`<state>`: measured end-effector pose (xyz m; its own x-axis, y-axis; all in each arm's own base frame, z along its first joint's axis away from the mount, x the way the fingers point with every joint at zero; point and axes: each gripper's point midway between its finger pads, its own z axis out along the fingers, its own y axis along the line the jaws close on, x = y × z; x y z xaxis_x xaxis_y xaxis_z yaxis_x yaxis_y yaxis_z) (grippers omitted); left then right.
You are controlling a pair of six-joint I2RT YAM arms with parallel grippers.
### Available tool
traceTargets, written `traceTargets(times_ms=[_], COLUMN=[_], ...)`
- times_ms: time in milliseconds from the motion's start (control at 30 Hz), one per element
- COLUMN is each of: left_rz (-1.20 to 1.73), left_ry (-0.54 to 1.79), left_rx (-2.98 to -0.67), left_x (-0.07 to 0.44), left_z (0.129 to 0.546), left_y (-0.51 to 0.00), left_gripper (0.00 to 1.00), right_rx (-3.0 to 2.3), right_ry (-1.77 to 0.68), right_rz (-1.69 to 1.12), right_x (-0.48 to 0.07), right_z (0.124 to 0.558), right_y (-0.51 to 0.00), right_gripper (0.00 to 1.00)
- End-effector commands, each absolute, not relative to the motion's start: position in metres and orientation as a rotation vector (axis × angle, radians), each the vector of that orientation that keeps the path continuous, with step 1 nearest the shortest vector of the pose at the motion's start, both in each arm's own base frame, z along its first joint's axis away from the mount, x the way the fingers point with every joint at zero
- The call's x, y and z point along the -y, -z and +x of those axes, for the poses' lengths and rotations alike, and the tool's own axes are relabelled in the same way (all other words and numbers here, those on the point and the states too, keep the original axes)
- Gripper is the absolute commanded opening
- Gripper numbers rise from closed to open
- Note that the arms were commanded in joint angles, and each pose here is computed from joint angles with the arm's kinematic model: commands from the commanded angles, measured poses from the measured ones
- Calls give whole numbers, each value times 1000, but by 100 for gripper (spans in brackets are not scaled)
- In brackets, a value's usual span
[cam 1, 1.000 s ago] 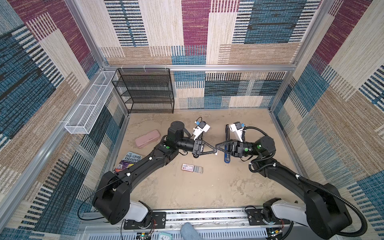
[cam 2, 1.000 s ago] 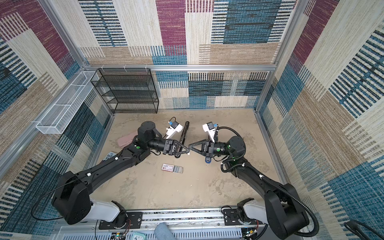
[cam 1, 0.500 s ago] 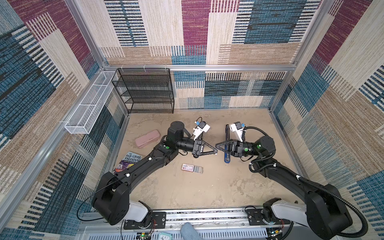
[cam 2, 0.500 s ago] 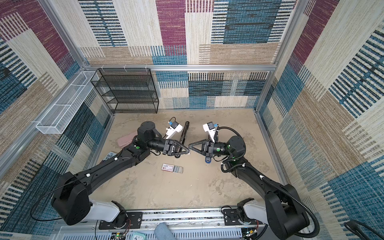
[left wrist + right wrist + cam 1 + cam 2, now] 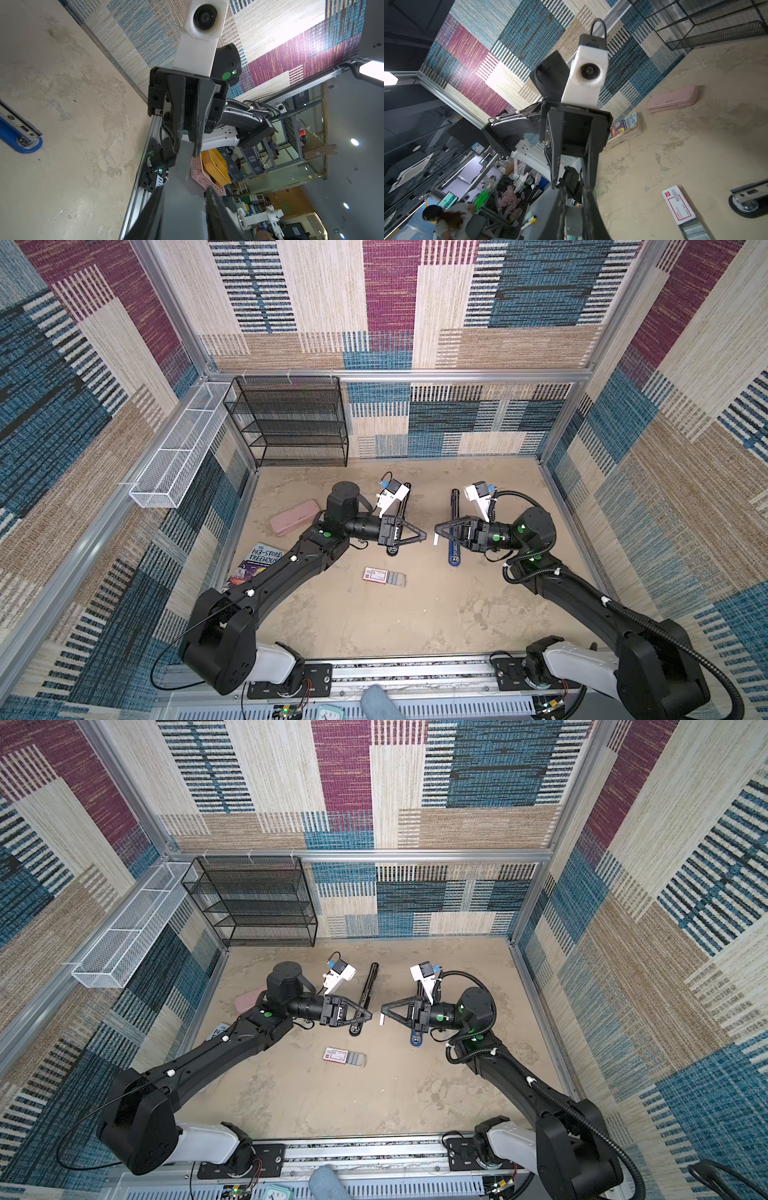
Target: Load the staples into the stapler
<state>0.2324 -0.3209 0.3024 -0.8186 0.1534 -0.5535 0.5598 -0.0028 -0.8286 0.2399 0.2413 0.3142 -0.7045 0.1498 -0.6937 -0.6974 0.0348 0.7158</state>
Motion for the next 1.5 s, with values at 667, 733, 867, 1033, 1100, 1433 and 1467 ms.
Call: traceTargets(times_ms=[667,733,867,1033,1100,1433,1467], left_rz=[426,456,545,599,616,660,660], left_ry=[890,857,781,779,779,773,773], left_rx=[-2486,-2478,-2447,-2462,-2471,-2472,-2476], left_x=[271,277,291,305,308,315,315], left_z=[282,279,276,271,268,260,260], left_y=[-172,-171,-170,-162,-158,-154,-153], left_gripper=[38,38,40,39,39,40,39], right_rx=[-2384,-2404,-2429,-2464,-2477,-2498,-2502], right_ry=[-718,-634,-523,-442,-391,-189,-180], right_rz=[216,261,335,362,358,335,331], right_x=[-141,-131,-117,-117,-119,-128,-129], right_z=[386,392,401,404,405,414,414], right_y=[-177,-169,-152,-133,-128,-108,-106], right_gripper=[14,13,13,13,13,13,13])
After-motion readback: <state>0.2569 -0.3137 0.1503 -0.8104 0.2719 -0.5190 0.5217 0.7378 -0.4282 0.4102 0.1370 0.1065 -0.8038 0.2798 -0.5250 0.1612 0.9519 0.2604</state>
